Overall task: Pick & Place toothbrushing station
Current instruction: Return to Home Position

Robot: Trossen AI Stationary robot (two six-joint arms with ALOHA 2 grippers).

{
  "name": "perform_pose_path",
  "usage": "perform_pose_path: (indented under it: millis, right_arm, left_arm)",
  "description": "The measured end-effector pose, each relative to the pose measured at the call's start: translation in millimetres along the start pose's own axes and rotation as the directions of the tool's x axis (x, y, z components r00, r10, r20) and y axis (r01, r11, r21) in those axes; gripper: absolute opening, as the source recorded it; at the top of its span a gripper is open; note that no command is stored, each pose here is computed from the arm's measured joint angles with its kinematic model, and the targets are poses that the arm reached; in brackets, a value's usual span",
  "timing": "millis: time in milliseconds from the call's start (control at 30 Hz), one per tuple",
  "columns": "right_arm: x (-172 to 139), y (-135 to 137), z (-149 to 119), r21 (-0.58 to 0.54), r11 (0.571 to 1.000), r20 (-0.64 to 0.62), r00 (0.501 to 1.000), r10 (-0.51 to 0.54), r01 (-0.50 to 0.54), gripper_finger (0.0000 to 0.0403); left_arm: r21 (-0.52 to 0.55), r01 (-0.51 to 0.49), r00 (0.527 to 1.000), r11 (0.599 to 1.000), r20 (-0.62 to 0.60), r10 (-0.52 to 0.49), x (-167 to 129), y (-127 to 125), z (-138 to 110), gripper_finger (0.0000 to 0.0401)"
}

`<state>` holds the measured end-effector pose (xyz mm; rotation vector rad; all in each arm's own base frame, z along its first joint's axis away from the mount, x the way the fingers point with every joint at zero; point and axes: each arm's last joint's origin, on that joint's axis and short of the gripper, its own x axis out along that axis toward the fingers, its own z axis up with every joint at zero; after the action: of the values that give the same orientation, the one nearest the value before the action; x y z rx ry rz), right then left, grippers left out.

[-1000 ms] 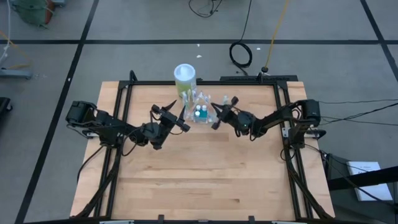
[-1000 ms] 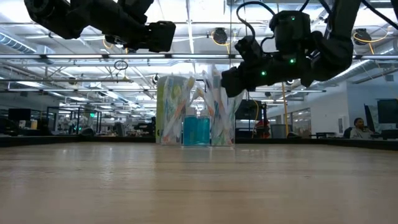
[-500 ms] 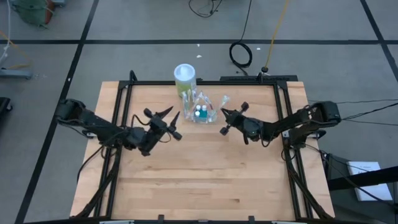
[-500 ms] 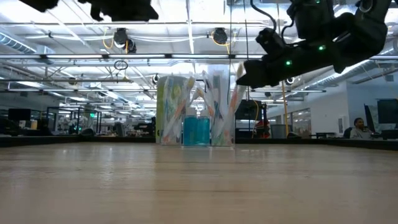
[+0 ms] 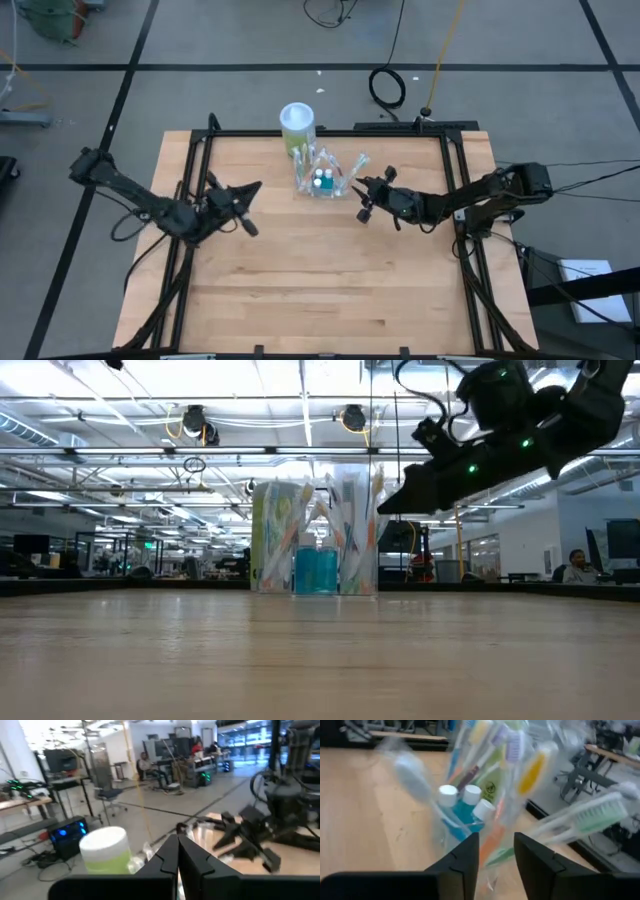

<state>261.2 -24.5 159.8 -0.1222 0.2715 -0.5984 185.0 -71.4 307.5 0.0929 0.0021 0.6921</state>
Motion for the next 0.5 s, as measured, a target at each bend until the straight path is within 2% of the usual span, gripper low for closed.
perform_pose_path:
  millis: [167,333,433,500]
  right_arm:
    - [-22,1,15,-0.089,0.994,-0.01,0.998,0.056,-0.057,0.0136]
    - [-61,-10,31,-0.089,0.979,-0.066,0.981,0.18,-0.186,0.0141]
    - [-87,-21,37,-0.05,0.96,-0.087,0.959,0.27,-0.275,0.0133]
    - [-103,-28,42,-0.011,0.933,-0.075,0.93,0.359,-0.361,0.0123]
  left_arm:
    - [0.007,0.105,0.994,0.994,-0.036,-0.105,-24,15,0,0.0015]
    - [0.1,0.218,0.974,0.971,-0.078,-0.211,-43,37,-3,0.0011]
    - [0.068,0.288,0.954,0.955,-0.104,-0.28,-50,50,-6,0.0003]
    - [0.079,0.3,0.949,0.951,-0.125,-0.289,-53,57,-10,0.0008]
